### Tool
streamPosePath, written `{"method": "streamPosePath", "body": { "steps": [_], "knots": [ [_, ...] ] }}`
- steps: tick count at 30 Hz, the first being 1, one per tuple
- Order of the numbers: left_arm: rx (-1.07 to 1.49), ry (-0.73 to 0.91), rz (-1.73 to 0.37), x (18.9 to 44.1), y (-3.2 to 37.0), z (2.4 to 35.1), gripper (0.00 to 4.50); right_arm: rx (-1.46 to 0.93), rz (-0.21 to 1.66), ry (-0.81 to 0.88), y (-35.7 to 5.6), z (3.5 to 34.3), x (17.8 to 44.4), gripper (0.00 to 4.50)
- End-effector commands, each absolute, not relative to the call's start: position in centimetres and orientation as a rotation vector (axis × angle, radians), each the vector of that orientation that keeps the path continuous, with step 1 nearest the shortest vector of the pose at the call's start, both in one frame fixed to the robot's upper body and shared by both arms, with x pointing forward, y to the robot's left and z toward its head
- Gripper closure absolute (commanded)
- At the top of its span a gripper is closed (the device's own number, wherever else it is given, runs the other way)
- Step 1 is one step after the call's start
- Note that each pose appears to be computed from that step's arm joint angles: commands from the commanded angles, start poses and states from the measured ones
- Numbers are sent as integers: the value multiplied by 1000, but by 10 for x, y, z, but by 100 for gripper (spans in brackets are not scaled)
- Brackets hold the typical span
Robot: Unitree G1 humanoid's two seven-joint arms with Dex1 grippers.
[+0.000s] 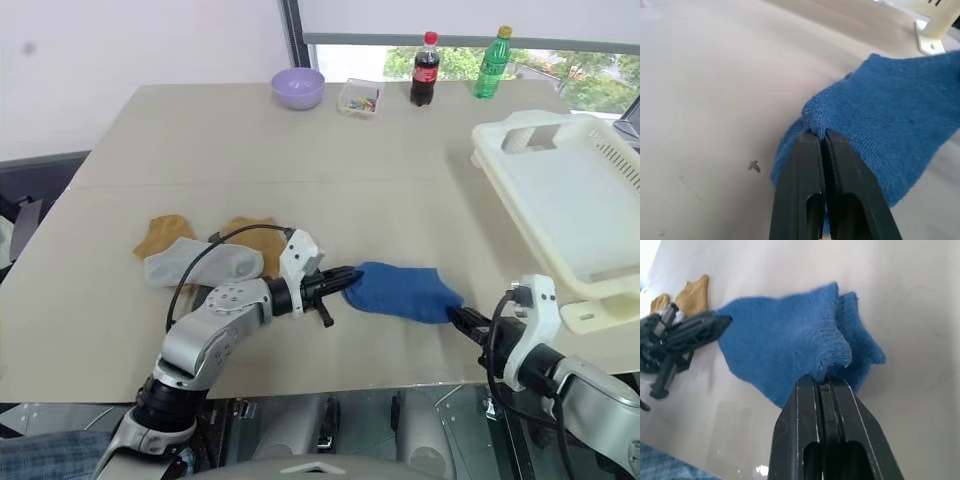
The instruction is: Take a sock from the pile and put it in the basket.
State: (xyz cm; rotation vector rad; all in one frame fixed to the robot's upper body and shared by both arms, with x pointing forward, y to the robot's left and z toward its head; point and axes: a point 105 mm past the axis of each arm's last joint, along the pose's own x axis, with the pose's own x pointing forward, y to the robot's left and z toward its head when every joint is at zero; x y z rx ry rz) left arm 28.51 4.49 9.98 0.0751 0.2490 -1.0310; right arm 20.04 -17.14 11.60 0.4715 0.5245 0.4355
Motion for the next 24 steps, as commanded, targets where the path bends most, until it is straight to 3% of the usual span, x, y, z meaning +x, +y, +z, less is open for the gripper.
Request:
{"method": "streamPosePath", "body": {
  "steps": [1,24],
  "knots": [
    [133,230,-1073,283,39,105,450,465,428,491,-168,119,202,447],
    [202,198,-1078,296,39,104,450,459,432,472,-163,115,210,447]
  ]
}}
